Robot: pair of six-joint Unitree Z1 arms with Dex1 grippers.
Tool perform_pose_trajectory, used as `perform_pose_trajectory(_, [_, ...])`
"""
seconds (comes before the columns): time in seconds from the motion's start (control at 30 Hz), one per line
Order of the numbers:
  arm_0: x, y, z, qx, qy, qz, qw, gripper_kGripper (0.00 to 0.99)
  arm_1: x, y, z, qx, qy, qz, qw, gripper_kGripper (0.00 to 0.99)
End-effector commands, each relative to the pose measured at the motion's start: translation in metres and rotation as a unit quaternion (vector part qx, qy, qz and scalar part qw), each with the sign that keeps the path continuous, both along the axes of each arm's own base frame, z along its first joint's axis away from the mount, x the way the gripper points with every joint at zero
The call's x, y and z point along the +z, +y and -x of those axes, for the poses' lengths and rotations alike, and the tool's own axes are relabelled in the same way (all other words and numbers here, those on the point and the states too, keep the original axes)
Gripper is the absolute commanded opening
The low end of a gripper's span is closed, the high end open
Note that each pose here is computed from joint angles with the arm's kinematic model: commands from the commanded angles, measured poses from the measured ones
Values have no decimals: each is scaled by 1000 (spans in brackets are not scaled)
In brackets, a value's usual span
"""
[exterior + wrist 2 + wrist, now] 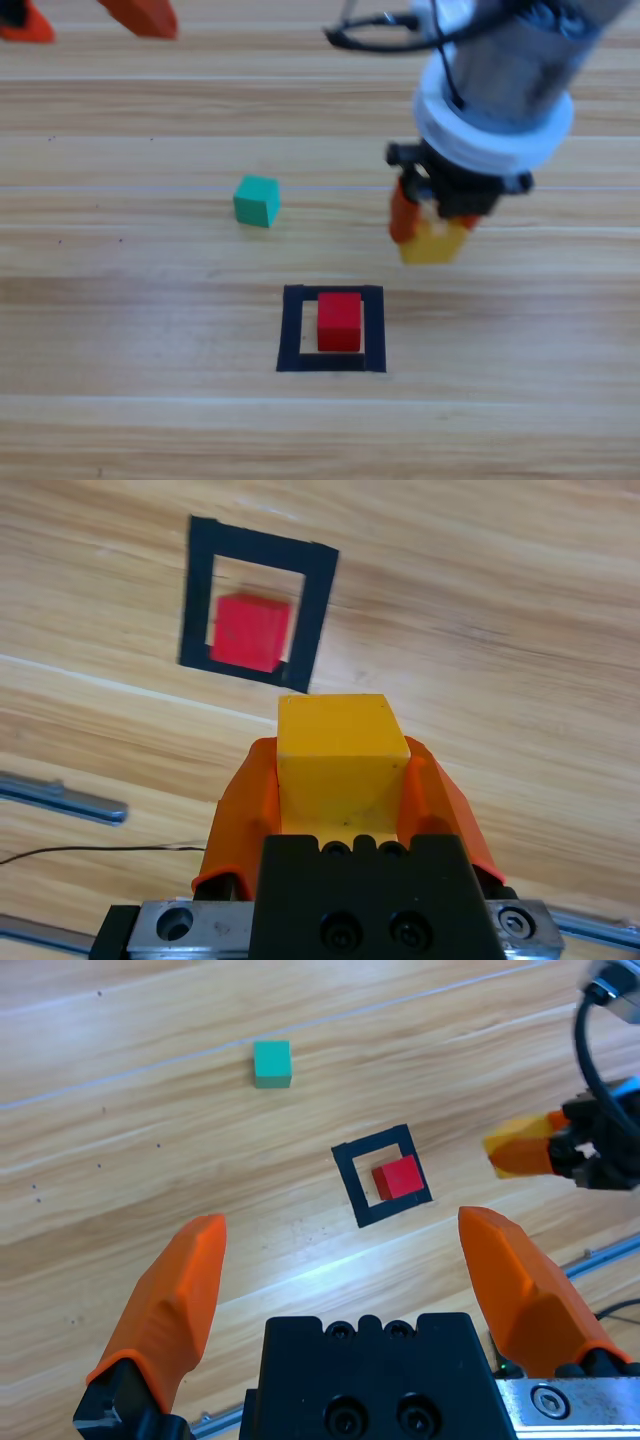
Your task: Stack the blocks in the rectangular block: red at the bottom, yellow in the middle, green on top
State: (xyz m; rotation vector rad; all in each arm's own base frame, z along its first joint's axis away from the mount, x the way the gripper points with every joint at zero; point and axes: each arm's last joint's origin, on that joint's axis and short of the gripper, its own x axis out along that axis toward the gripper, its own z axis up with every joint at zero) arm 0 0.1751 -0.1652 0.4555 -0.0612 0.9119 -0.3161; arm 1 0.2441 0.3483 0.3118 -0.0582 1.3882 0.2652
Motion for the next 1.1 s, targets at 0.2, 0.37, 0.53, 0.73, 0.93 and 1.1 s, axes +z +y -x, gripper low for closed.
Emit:
perform_pose_trajectory(0.2, [-8, 26, 19, -7, -8, -18, 1000, 990, -82, 83, -15, -44, 72, 83, 993, 8])
perform_pose_trajectory(0.37, [-13, 28, 21, -3, -3, -14, 1000, 990, -94, 88, -17, -63, 84, 83, 991, 8])
perform_pose_trajectory(0.53, [-22, 28, 22, -6, 0, -8, 1000, 990, -103, 93, -19, -64, 90, 81, 991, 8])
perform_pose_trajectory(0.73, [-32, 31, 24, 7, 1, -5, 1000, 990, -111, 97, -21, -69, 93, 82, 990, 8])
perform_pose_trajectory(0.93, [-38, 29, 22, 12, 4, 3, 1000, 990, -115, 98, -22, -74, 94, 84, 989, 8])
perform_pose_trajectory(1.1, [-39, 28, 21, 12, 2, 4, 1000, 990, -121, 99, -23, -75, 96, 88, 989, 8])
